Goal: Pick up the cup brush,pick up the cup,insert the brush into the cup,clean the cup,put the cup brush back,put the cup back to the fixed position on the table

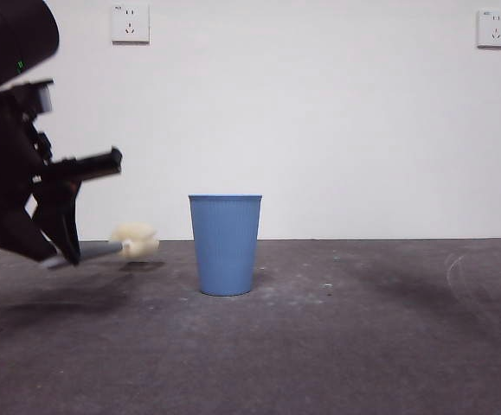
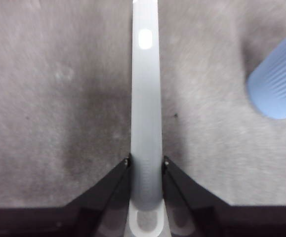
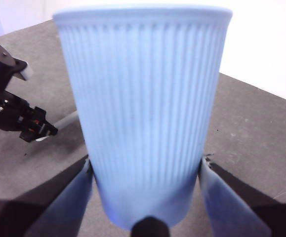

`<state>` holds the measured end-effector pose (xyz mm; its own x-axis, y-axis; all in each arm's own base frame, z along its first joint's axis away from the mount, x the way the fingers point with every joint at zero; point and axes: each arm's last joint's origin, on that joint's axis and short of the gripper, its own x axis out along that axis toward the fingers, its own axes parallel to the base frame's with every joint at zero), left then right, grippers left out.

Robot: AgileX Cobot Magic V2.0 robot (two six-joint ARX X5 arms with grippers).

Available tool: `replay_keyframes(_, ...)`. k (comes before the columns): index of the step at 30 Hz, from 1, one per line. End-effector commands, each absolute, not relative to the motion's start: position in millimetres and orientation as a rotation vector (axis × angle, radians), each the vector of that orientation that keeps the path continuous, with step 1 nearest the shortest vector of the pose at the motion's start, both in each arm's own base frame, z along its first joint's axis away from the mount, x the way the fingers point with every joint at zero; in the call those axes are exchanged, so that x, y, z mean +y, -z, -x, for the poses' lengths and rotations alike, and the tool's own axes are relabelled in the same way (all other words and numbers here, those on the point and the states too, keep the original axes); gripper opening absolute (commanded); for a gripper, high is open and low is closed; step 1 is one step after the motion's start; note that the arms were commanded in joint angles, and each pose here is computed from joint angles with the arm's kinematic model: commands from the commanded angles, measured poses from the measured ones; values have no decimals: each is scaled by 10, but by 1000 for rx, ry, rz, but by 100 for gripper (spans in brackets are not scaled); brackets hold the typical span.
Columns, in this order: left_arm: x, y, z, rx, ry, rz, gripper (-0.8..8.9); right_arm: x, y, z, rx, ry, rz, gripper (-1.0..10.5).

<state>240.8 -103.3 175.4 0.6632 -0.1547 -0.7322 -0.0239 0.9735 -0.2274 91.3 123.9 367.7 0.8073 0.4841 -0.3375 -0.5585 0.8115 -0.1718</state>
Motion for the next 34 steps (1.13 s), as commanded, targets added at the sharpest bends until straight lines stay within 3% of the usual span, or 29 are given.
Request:
replay_keyframes(1,-1039,-1629,-2452,866,53,226,-9,1247,-3693,-916,261,-554,273,-17)
replay_keyframes(9,-1065,-1291,-2520,974,10,183,-6,1276,-3773,-935,182,-558,239,-17)
replay_keyframes(17,-1088,-1173,-2525,1046,70,208,8,1285,-3732,-941,194,-558,252,-17)
replay_keyframes(19,-1092,-1182,-2518,1055,89,218,78,1286,-3713,-941,205,-558,261,-17)
replay_keyframes(22,-1089,-1197,-2500,1070,98,222,303,1284,-3700,-939,216,-558,267,-17)
replay_keyframes(24,-1082,-1210,-2483,1081,95,219,385,1282,-3695,-938,220,-558,270,-17)
replay_keyframes(34,-1033,-1484,-2381,1037,106,215,386,1278,-3697,-944,214,-531,276,-17)
